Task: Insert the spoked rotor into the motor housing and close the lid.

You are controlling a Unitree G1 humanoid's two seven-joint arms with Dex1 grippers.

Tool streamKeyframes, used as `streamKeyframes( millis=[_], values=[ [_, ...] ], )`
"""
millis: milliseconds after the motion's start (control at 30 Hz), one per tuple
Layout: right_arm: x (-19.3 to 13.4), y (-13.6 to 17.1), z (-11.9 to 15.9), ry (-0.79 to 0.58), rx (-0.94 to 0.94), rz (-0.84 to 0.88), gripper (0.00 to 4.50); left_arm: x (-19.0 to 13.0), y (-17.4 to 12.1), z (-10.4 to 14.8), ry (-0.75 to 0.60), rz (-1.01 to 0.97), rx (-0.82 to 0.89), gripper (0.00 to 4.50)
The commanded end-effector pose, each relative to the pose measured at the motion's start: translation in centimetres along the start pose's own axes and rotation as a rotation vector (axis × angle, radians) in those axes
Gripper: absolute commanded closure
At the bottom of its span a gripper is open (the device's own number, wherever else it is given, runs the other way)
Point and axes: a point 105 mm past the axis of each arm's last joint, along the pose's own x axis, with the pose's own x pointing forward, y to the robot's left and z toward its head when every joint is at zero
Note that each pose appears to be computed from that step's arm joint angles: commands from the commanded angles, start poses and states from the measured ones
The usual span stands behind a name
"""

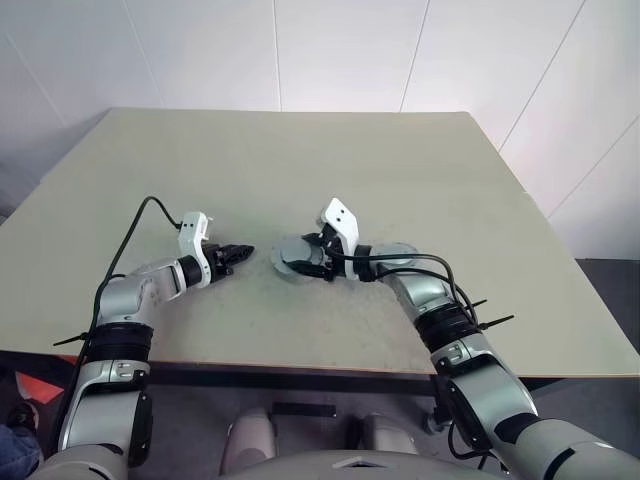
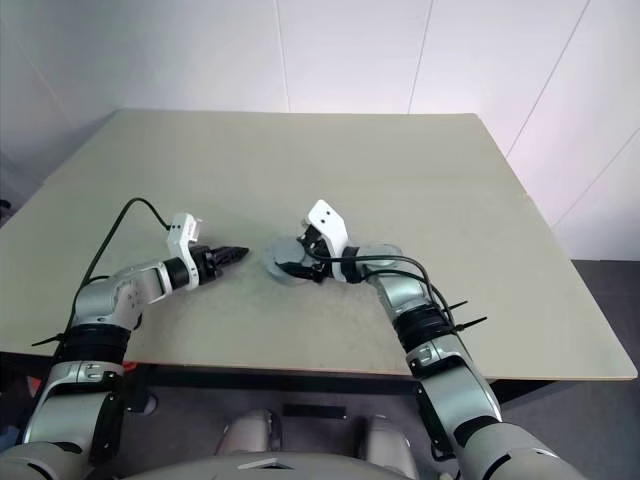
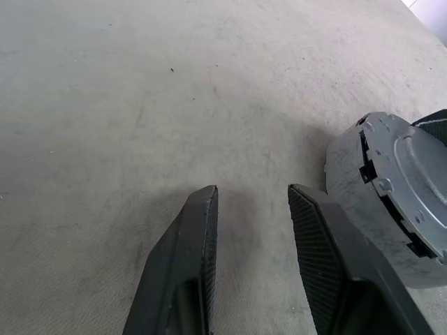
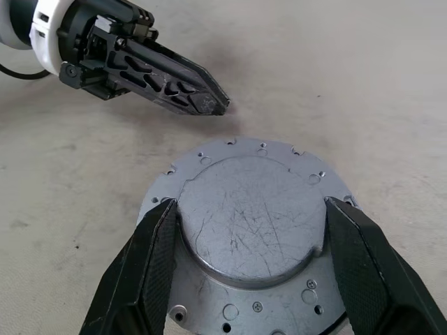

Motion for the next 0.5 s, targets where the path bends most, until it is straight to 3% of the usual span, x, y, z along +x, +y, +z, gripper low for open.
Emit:
streamKeyframes(
  millis=[33, 500],
  values=[
    [-0.22, -0.79, 1.26, -0.024, -0.037, -0.023, 1.31, -0.09, -0.31, 0.98, -0.027, -0.009, 0.032, 2.76],
    [-0.13, -1.11, 1.16, -0.028, 0.012, -0.038, 1.31, -0.06, -0.36, 0.83, -0.023, -0.012, 0.031, 2.76]
  ],
)
